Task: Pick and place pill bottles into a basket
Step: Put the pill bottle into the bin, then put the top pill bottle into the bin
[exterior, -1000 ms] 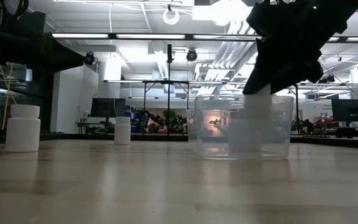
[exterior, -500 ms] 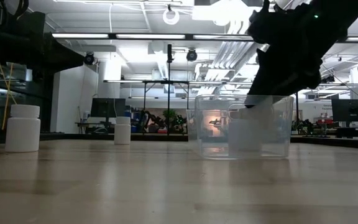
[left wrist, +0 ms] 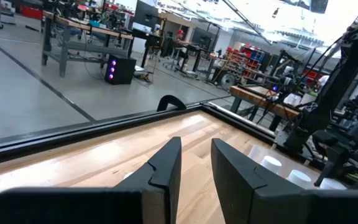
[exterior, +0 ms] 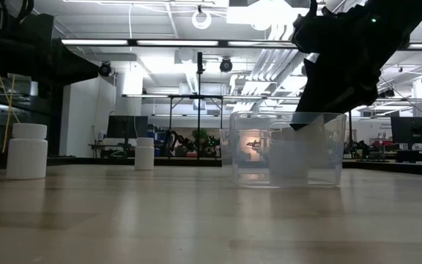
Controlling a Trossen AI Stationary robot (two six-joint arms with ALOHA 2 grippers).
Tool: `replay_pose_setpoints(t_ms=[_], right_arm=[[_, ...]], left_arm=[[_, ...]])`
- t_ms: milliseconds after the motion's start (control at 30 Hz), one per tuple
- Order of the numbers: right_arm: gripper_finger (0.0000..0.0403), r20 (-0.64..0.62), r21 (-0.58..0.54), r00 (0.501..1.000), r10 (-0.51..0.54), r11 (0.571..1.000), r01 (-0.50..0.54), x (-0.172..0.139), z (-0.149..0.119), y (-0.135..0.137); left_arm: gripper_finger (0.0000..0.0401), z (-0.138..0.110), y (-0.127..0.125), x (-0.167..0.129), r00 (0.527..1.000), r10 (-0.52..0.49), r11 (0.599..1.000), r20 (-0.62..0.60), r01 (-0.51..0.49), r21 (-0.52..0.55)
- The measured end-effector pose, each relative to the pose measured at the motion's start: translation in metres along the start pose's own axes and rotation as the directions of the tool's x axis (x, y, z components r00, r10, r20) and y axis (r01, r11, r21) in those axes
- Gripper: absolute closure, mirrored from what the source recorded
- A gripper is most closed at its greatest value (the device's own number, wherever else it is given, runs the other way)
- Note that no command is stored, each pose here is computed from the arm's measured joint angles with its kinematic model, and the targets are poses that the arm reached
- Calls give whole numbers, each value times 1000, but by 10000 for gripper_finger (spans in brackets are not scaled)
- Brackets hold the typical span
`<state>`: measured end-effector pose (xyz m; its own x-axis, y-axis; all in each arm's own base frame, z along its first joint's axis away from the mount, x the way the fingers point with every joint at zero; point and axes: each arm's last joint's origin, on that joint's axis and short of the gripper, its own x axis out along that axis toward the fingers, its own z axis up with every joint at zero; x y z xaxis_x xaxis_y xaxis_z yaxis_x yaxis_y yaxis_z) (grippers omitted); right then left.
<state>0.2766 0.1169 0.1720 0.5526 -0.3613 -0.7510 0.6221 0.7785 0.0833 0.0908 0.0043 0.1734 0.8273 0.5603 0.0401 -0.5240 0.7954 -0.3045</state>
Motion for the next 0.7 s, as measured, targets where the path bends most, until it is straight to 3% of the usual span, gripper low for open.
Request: replay_pose_setpoints(t_ms=[700], right_arm=[[194, -26, 11, 999, 26, 1000, -25, 0, 0, 1]], left_arm=[[277, 0, 0, 0, 1000, 1, 1000, 0, -1, 0]])
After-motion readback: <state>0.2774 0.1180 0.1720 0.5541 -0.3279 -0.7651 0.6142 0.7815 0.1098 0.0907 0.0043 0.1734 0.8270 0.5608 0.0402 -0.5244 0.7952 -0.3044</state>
